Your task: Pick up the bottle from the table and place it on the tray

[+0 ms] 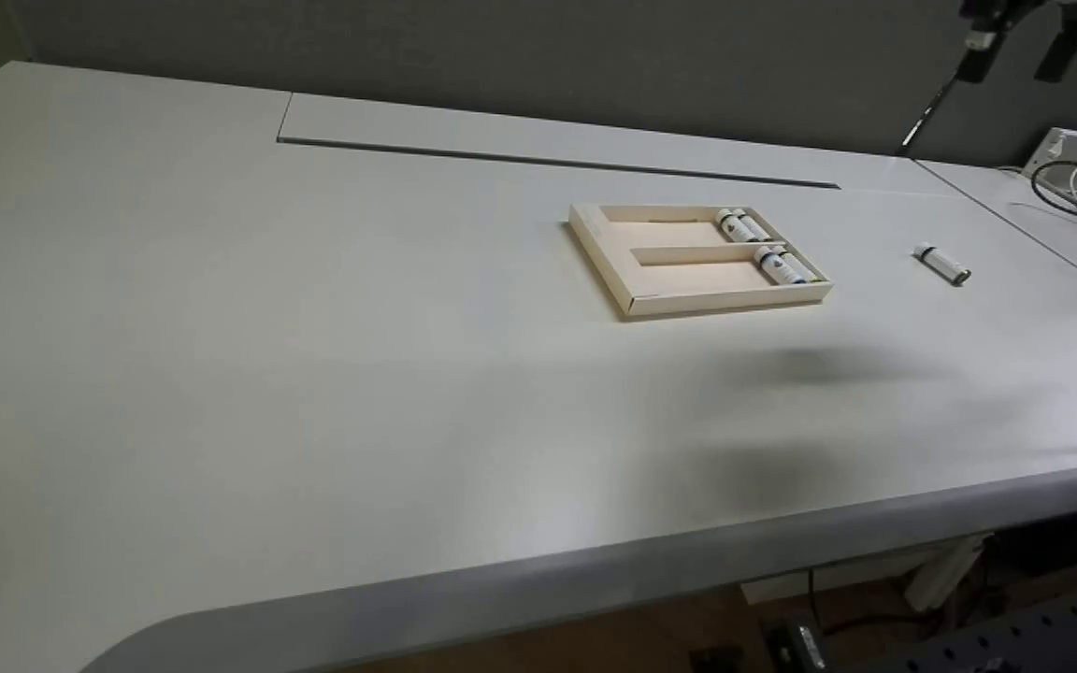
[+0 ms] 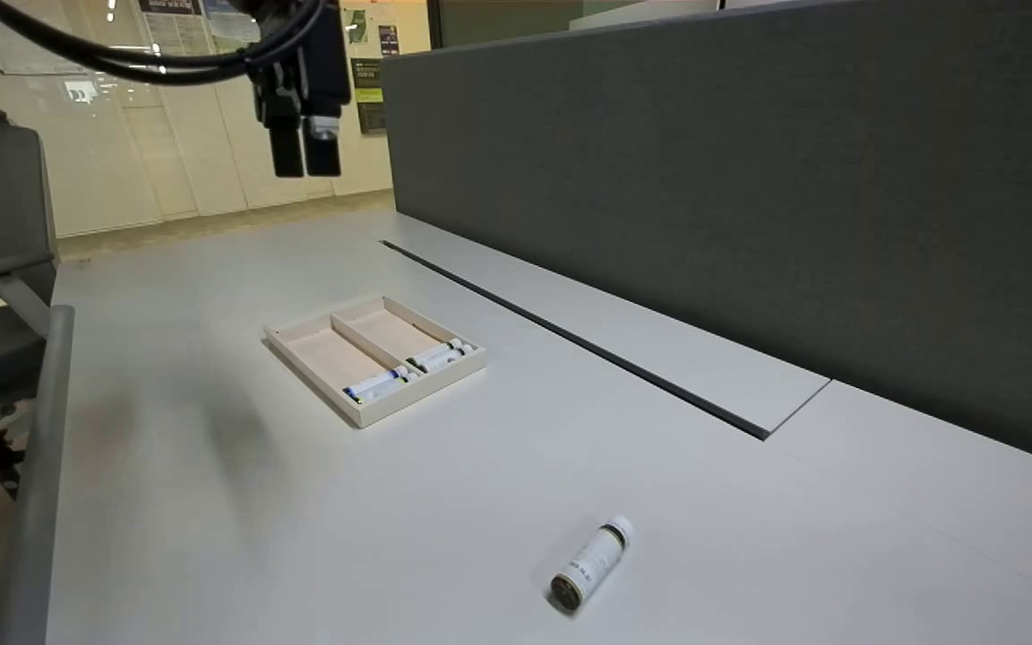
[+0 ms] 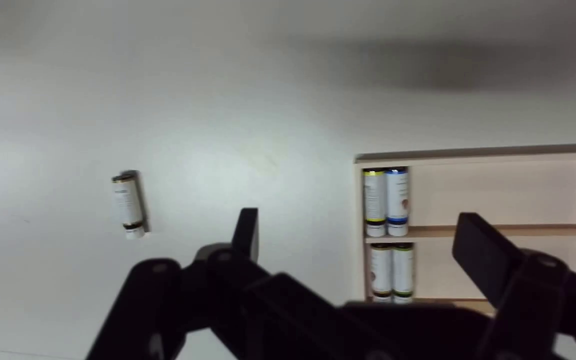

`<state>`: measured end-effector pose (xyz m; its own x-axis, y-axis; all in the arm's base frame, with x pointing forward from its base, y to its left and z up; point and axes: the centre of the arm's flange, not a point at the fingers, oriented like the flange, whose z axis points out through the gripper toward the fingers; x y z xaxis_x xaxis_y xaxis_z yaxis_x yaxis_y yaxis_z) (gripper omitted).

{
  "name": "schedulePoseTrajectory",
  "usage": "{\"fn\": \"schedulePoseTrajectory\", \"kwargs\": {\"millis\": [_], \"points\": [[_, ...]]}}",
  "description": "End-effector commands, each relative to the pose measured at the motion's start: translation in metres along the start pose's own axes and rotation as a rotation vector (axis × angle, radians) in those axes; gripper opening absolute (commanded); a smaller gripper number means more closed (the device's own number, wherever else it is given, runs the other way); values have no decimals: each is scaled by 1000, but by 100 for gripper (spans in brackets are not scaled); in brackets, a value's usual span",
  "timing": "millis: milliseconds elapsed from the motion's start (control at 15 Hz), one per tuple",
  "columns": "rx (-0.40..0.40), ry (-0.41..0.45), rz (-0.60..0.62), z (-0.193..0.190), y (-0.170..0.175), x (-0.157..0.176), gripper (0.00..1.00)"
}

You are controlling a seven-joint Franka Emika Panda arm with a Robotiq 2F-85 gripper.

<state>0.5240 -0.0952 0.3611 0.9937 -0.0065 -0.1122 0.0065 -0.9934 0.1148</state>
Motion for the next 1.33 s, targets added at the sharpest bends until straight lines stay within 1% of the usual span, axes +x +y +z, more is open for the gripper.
{"fn": "schedulePoseTrajectory", "kwargs": {"millis": [0, 67, 133, 200, 400, 667, 733, 867, 933, 1000, 1133, 1200, 1267], "points": [[2, -12, 42, 3, 25, 3, 100], [3, -24, 78, 6, 47, 4, 100], [4, -30, 95, 8, 60, 6, 100], [3, -35, 102, 9, 64, 8, 100], [2, -37, 88, 8, 56, 12, 100], [2, -36, 86, 7, 54, 13, 100], [-2, -25, 120, 8, 66, 19, 100], [23, -104, 159, 7, 94, 26, 100], [25, -99, 148, 7, 113, 25, 100], [42, -73, 117, 6, 129, 25, 100], [-14, 2, 124, 9, 166, 32, 100], [-63, 45, 139, 12, 184, 37, 100], [-96, 70, 133, 15, 200, 41, 100]]}}
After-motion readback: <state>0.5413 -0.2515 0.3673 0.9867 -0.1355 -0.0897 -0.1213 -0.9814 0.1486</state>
